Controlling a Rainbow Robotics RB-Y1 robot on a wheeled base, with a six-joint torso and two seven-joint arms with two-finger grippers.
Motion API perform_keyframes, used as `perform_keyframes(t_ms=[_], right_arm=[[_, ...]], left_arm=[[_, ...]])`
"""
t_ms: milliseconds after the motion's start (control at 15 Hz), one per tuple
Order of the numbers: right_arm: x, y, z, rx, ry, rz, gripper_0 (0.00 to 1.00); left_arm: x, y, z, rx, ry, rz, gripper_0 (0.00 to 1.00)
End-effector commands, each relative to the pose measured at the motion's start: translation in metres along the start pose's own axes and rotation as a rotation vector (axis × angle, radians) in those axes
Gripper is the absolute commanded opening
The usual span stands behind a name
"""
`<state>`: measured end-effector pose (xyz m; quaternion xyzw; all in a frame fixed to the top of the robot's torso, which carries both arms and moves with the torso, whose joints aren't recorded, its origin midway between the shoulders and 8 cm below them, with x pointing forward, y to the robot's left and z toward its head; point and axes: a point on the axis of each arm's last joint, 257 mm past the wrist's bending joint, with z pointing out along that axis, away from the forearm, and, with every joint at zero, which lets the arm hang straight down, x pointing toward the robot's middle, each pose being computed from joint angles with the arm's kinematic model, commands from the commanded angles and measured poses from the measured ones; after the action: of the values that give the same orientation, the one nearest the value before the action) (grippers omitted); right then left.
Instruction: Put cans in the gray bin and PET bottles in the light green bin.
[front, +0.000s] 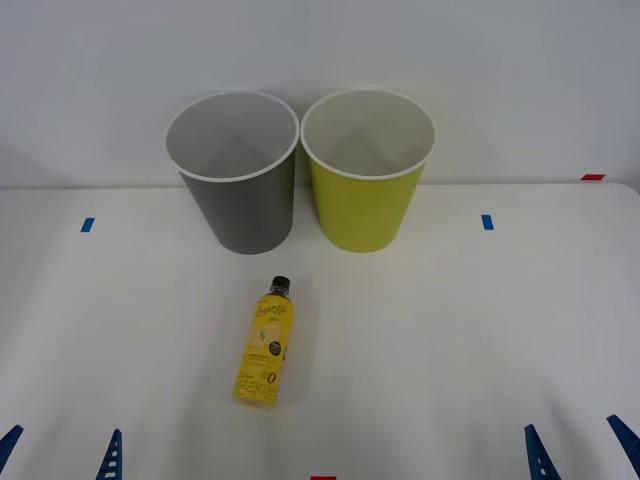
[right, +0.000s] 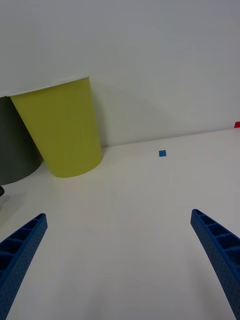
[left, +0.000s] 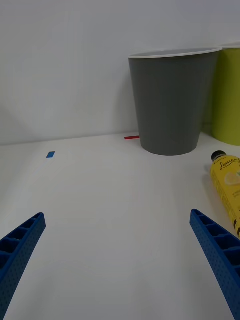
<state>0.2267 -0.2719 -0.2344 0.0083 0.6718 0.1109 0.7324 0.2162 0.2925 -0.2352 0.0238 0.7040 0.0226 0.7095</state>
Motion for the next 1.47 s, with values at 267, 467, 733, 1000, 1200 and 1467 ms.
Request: perform_keyframes(t_ms=[267, 467, 733, 1000, 1200, 1467], right_arm=[[0.0000, 0.0000, 0.0000, 0.000, 0.000, 0.000, 1.00], [0.0000, 0.0000, 0.0000, 0.000, 0.000, 0.000, 1.00], [0.0000, 0.0000, 0.0000, 0.000, 0.000, 0.000, 1.00], [0.0000, 0.0000, 0.0000, 0.000, 0.000, 0.000, 1.00], [0.0000, 0.0000, 0.0000, 0.000, 0.000, 0.000, 1.00], [0.0000, 0.0000, 0.0000, 0.000, 0.000, 0.000, 1.00]], left_arm=[[0.0000, 0.0000, 0.0000, 0.000, 0.000, 0.000, 1.00], [0.0000, 0.0000, 0.0000, 0.000, 0.000, 0.000, 1.00], [0.0000, 0.0000, 0.0000, 0.000, 0.000, 0.000, 1.00], [0.0000, 0.0000, 0.0000, 0.000, 0.000, 0.000, 1.00], [0.0000, 0.0000, 0.0000, 0.000, 0.000, 0.000, 1.00], [0.0000, 0.0000, 0.0000, 0.000, 0.000, 0.000, 1.00]])
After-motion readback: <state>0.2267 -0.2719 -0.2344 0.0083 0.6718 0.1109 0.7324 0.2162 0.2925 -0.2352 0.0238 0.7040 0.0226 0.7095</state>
